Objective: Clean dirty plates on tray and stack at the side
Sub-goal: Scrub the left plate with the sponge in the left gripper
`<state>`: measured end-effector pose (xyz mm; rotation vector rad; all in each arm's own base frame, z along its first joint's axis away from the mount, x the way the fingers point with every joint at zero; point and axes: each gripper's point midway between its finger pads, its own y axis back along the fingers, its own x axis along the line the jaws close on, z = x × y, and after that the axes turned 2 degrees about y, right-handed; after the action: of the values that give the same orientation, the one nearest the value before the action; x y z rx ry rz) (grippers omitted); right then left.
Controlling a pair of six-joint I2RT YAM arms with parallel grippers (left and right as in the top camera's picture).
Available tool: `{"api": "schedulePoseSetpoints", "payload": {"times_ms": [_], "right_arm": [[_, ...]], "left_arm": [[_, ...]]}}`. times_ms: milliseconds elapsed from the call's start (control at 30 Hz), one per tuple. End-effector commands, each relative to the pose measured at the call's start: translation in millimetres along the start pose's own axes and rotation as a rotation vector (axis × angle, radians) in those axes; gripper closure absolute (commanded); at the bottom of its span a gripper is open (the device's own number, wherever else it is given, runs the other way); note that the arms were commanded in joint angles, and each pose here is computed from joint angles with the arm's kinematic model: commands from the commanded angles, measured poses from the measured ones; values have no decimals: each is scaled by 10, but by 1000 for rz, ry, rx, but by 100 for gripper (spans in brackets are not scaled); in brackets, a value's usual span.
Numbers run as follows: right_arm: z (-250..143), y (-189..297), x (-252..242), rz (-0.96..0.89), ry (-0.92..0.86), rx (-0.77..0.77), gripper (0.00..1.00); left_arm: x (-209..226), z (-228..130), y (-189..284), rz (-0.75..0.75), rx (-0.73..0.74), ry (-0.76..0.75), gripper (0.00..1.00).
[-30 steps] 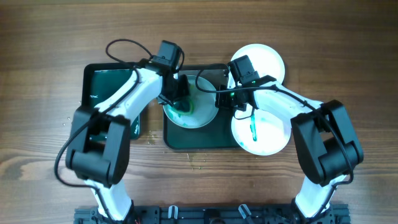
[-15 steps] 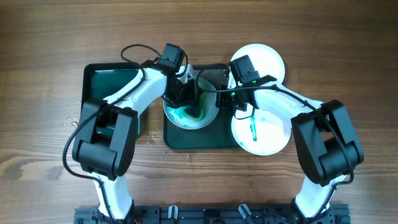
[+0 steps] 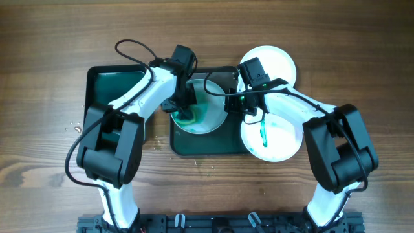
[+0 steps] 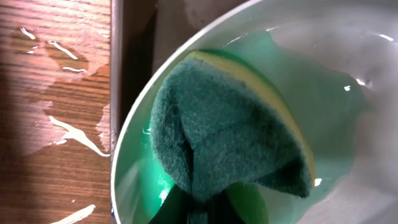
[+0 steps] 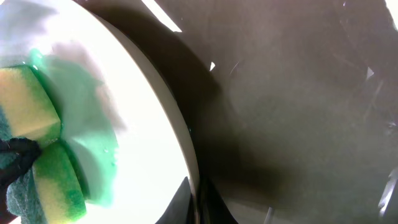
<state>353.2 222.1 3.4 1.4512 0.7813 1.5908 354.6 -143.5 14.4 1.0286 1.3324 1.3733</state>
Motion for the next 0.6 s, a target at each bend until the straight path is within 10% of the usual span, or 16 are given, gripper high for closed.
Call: {"api": "schedulePoseSetpoints", "payload": {"times_ms": [0,300,567], "right_arm": [[-7,-40,23,16,-16,17,96],[-15,-40,19,14,-17,21,96],[-17,-40,16,13,-16,21,96]], "left_arm": [[-25,14,24,41,-42,-14,96],[-1043,150,204,-440,-82,-147,96],[-634,338,33,-196,-180,-77,96]]}}
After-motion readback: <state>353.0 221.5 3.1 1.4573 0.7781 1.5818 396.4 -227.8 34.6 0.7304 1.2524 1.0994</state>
